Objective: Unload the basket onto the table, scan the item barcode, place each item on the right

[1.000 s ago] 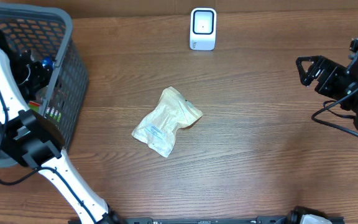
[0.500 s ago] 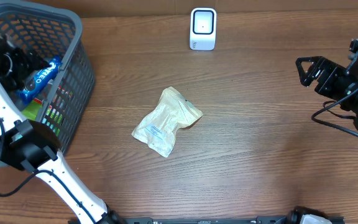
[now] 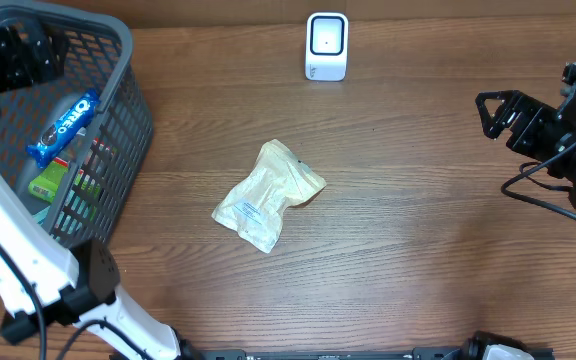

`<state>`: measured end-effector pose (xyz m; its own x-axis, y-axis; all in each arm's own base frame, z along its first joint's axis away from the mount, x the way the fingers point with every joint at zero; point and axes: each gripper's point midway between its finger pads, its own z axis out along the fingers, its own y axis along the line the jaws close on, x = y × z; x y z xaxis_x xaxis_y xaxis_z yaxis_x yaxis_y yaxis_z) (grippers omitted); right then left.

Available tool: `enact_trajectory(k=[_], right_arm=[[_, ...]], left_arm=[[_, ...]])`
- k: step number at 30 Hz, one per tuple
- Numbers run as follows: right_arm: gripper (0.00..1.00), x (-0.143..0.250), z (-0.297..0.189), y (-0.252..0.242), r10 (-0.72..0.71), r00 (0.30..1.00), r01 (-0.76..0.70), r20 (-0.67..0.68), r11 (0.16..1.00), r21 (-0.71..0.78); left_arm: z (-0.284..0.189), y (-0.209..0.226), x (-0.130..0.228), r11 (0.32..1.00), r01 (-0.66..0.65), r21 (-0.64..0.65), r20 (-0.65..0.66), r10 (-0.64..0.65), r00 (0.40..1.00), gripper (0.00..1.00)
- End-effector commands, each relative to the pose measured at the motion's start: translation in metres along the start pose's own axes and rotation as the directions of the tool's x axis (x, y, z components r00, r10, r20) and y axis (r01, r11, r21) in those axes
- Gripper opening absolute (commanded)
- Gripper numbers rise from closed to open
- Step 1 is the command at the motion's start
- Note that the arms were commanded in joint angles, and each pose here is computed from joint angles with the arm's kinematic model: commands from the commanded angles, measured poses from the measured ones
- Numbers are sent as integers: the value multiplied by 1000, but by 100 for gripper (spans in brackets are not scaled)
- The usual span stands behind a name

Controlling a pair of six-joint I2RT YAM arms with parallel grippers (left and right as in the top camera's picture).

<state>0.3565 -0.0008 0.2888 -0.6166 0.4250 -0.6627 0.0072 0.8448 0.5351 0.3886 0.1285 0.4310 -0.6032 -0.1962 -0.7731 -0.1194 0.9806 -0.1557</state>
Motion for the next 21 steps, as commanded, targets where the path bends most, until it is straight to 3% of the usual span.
enact_trajectory(k=[1, 5, 9, 16, 21], right_arm=[[100, -12, -10, 9, -22, 999, 22, 42, 1000, -6], [100, -10, -10, 8, -16, 999, 16, 32, 1000, -3], [100, -7, -10, 7, -9, 1000, 9, 20, 1000, 1], [100, -6, -10, 6, -6, 1000, 6, 16, 1000, 2], [100, -6, -10, 6, -6, 1000, 6, 16, 1000, 2]], left_arm=[[-40, -15, -24, 999, 52, 10, 145, -53, 988, 95], [-65, -12, -48, 997, 64, -43, 276, -50, 960, 90], [-54, -6, -54, 997, 48, -53, 277, -32, 960, 86], [23, -43, -8, 976, -198, 90, 22, 197, 980, 88], [86, -82, 50, 943, -247, 224, -231, 297, 926, 89]])
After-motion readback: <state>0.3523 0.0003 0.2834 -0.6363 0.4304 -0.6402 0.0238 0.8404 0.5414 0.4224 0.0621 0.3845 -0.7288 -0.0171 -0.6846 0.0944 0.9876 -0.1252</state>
